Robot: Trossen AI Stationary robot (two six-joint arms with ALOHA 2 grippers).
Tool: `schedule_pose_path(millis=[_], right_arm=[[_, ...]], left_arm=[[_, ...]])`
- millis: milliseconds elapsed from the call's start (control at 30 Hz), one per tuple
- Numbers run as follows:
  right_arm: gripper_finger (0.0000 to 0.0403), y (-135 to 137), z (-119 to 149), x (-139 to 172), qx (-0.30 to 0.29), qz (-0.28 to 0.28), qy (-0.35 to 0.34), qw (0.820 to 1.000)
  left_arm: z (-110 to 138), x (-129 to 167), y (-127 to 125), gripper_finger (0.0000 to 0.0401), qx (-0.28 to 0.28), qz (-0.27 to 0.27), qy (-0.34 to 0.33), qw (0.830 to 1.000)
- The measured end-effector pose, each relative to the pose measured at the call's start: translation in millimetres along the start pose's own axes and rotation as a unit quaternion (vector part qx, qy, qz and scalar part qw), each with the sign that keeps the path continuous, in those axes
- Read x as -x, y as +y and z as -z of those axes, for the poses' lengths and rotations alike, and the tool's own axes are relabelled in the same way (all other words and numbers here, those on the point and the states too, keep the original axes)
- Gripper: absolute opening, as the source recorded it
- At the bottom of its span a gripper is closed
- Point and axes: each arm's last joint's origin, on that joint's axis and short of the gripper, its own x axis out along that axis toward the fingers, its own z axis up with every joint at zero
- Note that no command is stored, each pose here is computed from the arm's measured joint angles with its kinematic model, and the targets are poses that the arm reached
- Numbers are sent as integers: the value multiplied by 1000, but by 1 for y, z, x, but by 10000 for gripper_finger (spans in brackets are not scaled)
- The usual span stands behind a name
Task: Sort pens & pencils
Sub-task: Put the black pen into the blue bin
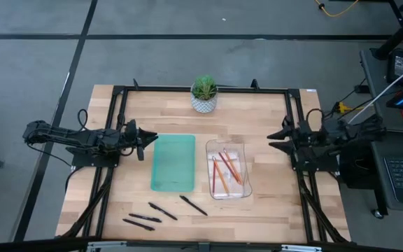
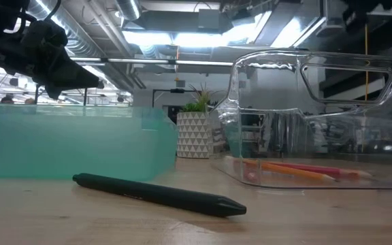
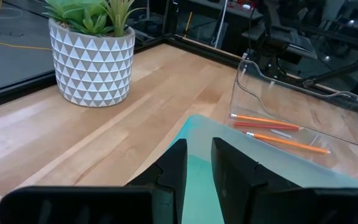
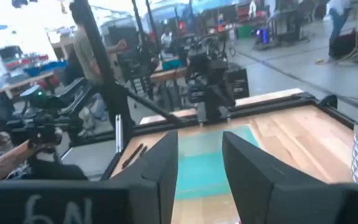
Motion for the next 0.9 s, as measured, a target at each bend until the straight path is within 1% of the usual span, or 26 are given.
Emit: schedule_pose_path(millis=[133,267,333,500,567,667,733,800,900], right_arm=[[127,-11,25,-3,-2,27,-11,1000],[127,-21,41,-4,0,57,-25,998],[127,-26,52,-4,1,66,-21,998],[127,-33,71,-4,12,35,-56,998],[127,-36,78,-3,13,31,-59,998],[127,-37,81,-1,16,29,-65,997],[127,-38,82,0,26,26,-66,997],[127,-39,86,1,35,22,-61,997],[127,-42,91,1,42,26,-66,997]], left_arm=[[0,0,0,69,0,0,0,1000],[0,0,0,69,2,1,-2,1000],[0,0,0,69,5,1,-2,1000],[0,0,0,69,17,1,-2,1000],[-1,0,0,69,20,1,-3,1000],[-1,0,0,69,62,3,-6,998],[-2,0,-1,69,81,4,-8,997],[-2,0,-1,69,82,4,-9,997],[-2,0,-1,69,57,5,-9,998]])
